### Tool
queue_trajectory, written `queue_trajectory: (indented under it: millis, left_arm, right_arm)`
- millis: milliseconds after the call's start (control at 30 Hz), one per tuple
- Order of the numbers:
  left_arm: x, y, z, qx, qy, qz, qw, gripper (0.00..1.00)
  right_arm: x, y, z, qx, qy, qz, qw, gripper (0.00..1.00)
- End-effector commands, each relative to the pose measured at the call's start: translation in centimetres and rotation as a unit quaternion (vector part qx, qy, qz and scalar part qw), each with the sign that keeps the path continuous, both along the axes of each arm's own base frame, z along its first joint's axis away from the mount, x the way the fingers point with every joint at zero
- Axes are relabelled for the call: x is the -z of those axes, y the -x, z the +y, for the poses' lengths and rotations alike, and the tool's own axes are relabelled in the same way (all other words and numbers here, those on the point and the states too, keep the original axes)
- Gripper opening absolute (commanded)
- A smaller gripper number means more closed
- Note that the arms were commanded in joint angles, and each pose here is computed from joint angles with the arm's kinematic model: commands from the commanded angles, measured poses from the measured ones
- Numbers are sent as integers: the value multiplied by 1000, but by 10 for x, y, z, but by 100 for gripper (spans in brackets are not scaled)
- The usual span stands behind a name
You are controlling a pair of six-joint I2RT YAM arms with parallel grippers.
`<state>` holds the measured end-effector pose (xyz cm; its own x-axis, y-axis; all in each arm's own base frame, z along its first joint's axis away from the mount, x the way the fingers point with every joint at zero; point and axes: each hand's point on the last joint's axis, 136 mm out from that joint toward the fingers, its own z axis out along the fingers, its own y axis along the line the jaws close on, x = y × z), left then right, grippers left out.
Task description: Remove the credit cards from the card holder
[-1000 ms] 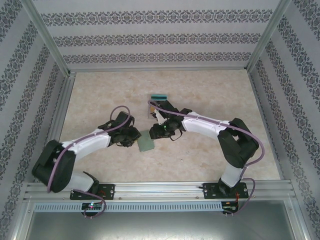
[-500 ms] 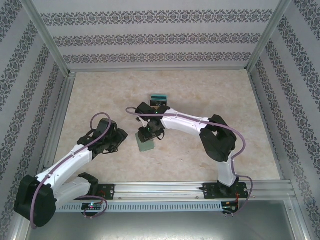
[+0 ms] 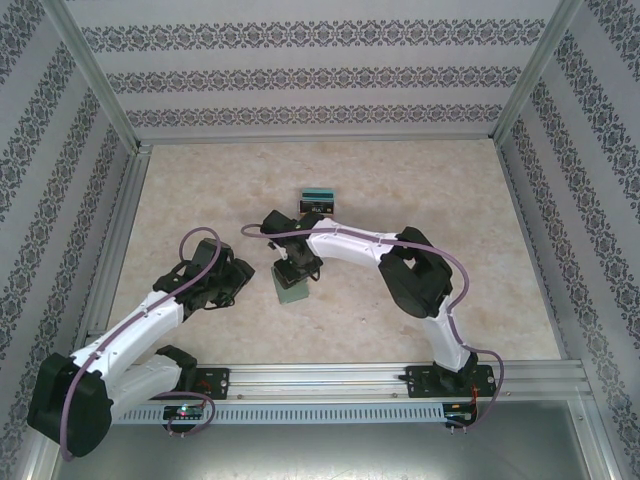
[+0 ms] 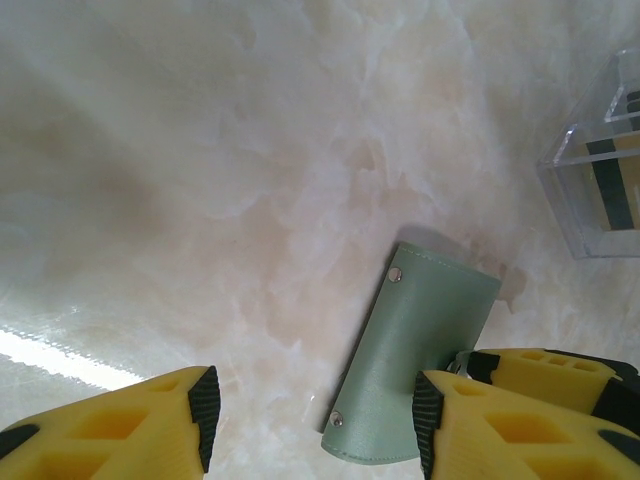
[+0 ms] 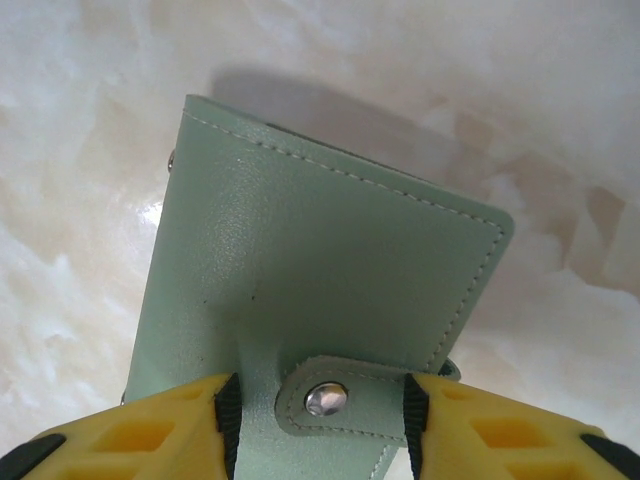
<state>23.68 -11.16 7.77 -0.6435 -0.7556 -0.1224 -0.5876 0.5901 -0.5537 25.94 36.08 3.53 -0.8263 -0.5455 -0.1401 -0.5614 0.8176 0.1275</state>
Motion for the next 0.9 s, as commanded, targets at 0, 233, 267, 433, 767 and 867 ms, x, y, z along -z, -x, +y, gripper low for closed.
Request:
queue_trajectory:
  millis: [0,233,267,433,767,867]
  left_arm:
    - [8,4,2,-8,5,16,1000,56]
    - [7,-2,-7,6,21,9,1000,56]
    - [6,-3,-9,8,24,8,1000,55]
    - [5,-16,-26,30,55,-6,998,49]
    - [13,-42,-66,48,107,-28,993,3]
    - [19,-47,-78,54,118,-28,991,1]
  right_arm:
    - [2,1,4,-17,16,-8,1000,48]
    - [11,6,2,-18,23,2,1000,25]
    - [11,7,1,-18,23,4,1000,21]
    - [12,9,-2,-12,12,10,1000,0]
    - [10,14,3,1,-35,35,999,0]
    - [10,14,3,6,-43,41,998,0]
